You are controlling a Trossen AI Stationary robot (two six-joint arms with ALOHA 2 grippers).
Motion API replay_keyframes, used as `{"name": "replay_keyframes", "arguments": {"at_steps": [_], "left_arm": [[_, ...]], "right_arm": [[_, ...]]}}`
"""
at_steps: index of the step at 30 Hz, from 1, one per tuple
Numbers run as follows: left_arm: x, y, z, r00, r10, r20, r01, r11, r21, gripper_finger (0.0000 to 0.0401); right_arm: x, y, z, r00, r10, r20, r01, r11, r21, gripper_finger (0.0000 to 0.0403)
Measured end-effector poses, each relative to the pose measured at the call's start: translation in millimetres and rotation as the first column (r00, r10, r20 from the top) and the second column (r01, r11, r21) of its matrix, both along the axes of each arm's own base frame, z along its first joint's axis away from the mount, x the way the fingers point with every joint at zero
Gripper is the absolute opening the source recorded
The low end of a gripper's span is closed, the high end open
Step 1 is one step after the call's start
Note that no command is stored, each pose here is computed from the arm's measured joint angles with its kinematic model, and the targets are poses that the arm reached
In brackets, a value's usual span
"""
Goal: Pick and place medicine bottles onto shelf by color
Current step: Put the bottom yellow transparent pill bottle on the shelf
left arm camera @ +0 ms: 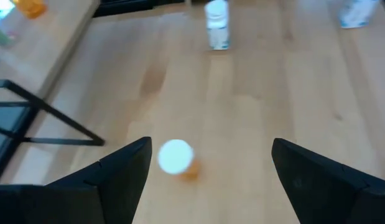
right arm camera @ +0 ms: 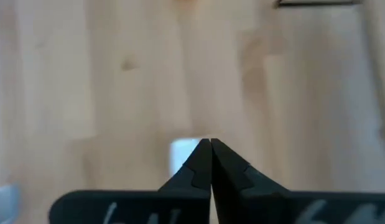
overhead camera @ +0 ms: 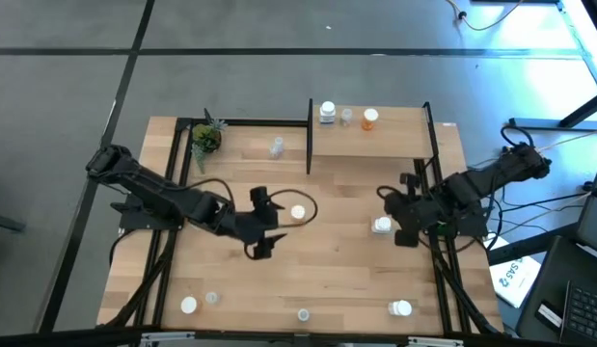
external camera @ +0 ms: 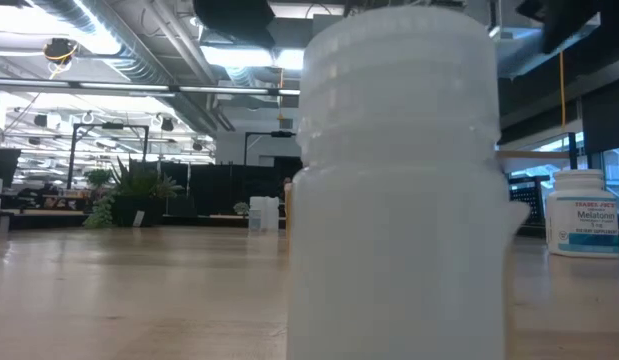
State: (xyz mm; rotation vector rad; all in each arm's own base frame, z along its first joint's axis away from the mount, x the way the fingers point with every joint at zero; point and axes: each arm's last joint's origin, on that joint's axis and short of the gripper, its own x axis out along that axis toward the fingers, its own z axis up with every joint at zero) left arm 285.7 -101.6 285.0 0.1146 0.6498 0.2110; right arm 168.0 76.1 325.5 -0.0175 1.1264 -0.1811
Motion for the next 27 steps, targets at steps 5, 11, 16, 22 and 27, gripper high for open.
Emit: {"name": "replay_keyframes", "arguments": {"at_steps": [5,11,16,22,27], "left_arm": [[-8.8,-16.9,-2.1,1.0,-0.014,-0.012,0.013,0.999,-0.049,0.0327],[-25.8,-38.0,-8.2,0.997,-0.023,-0.077,0.012,0.99,-0.142,0.0327],[-37.6,-54.8,-9.6,0.995,-0.043,-0.088,0.026,0.982,-0.189,0.0327],[-46.2,-67.6,-9.7,0.995,-0.051,-0.081,0.03,0.97,-0.24,0.0327],[-53.6,-77.7,-9.7,0.994,-0.074,-0.079,0.051,0.964,-0.262,0.0327]], "right_arm": [[4.6,14.1,-8.3,0.996,0.038,-0.079,-0.032,0.996,0.078,0.0002],[16.1,23.2,-18.1,0.991,0.054,-0.119,-0.043,0.995,0.093,0.0005],[23.7,28.8,-22.6,0.982,0.137,-0.128,-0.123,0.986,0.113,0.0006],[35.5,36.2,-19.1,0.975,0.22,-0.007,-0.217,0.964,0.152,0.0024],[39.8,38.7,-16.8,0.966,0.254,0.048,-0.258,0.954,0.15,0.0063]]}}
